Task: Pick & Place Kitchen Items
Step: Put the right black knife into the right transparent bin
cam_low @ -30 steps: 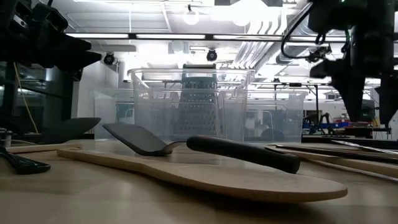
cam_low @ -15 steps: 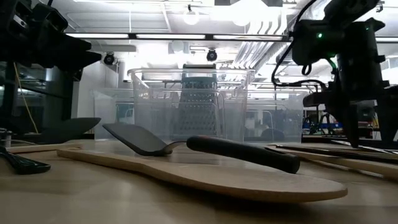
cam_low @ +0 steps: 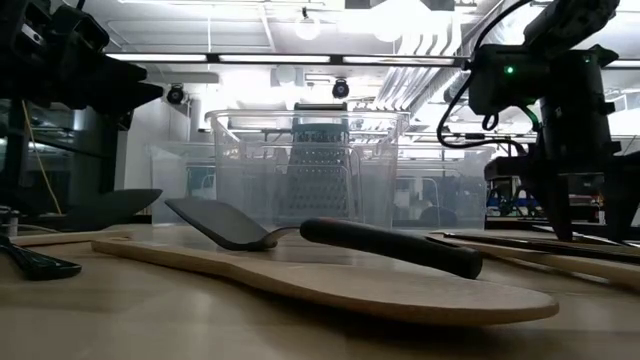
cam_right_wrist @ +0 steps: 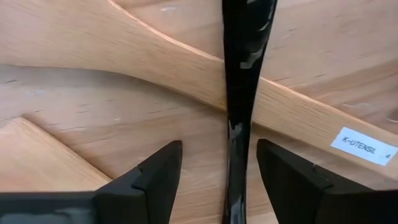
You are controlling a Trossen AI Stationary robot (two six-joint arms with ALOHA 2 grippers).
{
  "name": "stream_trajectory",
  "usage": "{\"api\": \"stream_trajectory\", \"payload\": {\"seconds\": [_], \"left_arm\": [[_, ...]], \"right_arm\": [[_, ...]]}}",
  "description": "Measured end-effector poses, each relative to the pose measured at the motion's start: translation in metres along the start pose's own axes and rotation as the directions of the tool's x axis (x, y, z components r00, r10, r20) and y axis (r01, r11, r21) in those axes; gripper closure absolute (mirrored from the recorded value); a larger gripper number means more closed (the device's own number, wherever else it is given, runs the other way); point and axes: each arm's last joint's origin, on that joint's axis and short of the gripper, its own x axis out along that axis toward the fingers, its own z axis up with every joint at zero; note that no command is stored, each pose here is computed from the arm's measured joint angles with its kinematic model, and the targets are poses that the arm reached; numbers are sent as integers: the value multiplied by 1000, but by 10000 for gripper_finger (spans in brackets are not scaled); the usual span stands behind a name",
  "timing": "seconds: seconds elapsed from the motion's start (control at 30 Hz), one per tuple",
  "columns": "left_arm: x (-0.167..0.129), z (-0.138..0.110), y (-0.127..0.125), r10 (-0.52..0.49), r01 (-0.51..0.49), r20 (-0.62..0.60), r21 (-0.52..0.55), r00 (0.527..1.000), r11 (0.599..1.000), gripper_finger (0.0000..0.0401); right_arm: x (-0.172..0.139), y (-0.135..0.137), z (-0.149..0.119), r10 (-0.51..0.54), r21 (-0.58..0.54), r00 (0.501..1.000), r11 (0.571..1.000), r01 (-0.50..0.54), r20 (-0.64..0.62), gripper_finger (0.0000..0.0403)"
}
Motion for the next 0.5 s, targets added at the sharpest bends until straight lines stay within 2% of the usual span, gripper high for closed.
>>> {"api": "stream_trajectory", "payload": {"seconds": [0.3, 0.5], "left_arm": [[0, 0, 0, 0, 0, 0, 0, 1000, 1000, 226], [0, 0, 0, 0, 0, 0, 0, 1000, 1000, 226]], "right_arm": [[0, 0, 0, 5, 3, 1000, 1000, -5, 15, 296], [0, 0, 1, 0, -5, 1000, 1000, 0, 19, 341]]}}
